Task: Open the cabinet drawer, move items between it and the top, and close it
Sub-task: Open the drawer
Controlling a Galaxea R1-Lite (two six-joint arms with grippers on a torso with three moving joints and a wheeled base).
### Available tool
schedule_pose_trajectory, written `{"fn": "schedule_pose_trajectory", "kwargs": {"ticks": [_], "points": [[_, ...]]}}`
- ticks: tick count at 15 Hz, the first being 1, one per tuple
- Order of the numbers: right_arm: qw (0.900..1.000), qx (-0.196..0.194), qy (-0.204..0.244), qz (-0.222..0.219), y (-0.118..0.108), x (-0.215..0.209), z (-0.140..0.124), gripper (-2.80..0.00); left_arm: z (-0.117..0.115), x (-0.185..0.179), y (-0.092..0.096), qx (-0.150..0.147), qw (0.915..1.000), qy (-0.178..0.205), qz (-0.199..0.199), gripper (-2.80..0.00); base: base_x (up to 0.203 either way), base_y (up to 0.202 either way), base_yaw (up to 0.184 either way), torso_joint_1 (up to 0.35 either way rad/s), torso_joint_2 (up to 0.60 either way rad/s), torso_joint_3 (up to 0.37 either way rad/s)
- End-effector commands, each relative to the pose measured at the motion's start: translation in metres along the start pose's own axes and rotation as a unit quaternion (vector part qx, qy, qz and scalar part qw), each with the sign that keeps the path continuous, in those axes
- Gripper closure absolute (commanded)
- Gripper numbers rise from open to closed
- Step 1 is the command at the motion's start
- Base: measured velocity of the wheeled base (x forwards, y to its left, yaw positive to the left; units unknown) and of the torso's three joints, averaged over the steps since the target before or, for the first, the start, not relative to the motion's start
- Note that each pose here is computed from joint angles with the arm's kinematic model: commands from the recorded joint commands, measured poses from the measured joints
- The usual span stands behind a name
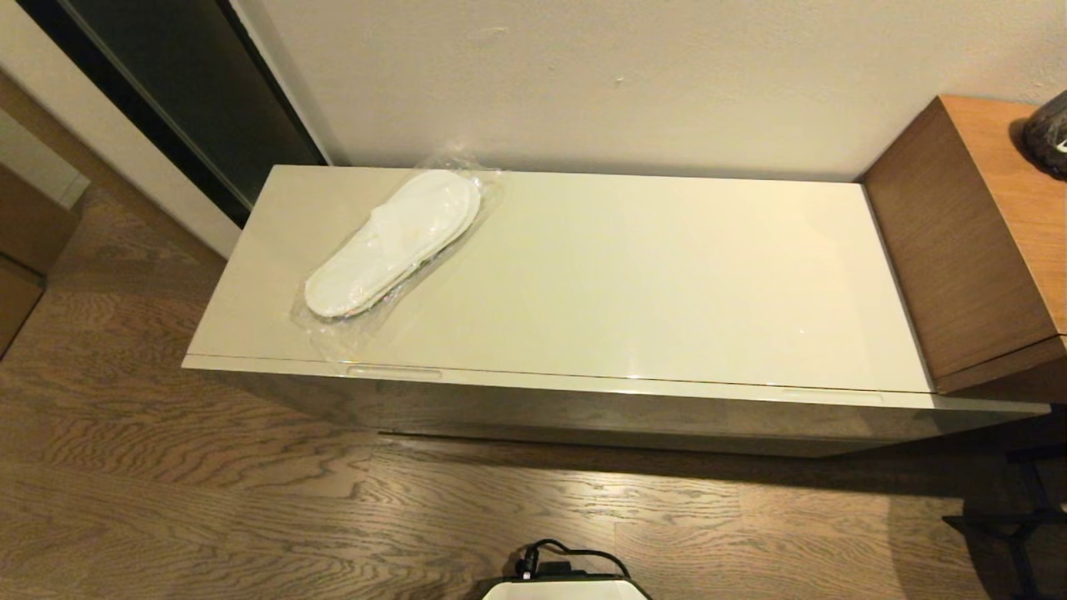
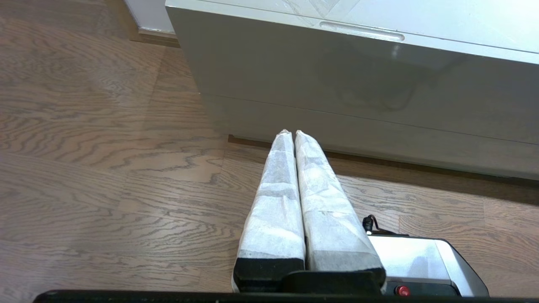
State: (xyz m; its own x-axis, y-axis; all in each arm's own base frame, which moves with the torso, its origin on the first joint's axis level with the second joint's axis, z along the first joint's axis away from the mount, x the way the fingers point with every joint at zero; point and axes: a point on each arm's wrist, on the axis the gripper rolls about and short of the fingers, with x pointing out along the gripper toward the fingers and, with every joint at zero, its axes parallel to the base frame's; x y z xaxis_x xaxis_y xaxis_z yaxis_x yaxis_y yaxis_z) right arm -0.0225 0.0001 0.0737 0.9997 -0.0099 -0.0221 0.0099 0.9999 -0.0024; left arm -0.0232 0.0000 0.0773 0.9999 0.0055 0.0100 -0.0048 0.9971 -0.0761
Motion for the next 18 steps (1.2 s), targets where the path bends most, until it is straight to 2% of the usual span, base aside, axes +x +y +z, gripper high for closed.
{"fn": "schedule_pose_trajectory", "kwargs": {"ticks": [1,8,10,18], "points": [[1.000,0.000,0.001,0.000,0.0000,0.0002,-0.0004,0.00,0.0001,0.0001,0.0000,0.000,1.0000,0.000,0.000,0.00,0.000,0.000,0.000,0.000,0.00,0.000],[1.000,0.000,0.003,0.000,0.0000,0.0002,-0.0007,0.00,0.0001,0.0001,0.0000,0.001,1.0000,0.000,0.001,0.00,0.000,0.000,0.000,0.000,0.00,0.000],[1.000,0.000,0.003,0.000,0.0000,0.0002,-0.0007,0.00,0.0002,-0.0001,0.0001,0.014,0.9999,0.003,0.003,0.00,0.000,0.000,0.000,0.000,0.00,0.000],[1.000,0.000,0.003,0.001,0.0001,0.0002,-0.0007,0.00,0.0005,0.0000,0.0000,0.000,1.0000,0.000,0.001,0.00,0.000,0.000,0.000,0.000,0.00,0.000]]}}
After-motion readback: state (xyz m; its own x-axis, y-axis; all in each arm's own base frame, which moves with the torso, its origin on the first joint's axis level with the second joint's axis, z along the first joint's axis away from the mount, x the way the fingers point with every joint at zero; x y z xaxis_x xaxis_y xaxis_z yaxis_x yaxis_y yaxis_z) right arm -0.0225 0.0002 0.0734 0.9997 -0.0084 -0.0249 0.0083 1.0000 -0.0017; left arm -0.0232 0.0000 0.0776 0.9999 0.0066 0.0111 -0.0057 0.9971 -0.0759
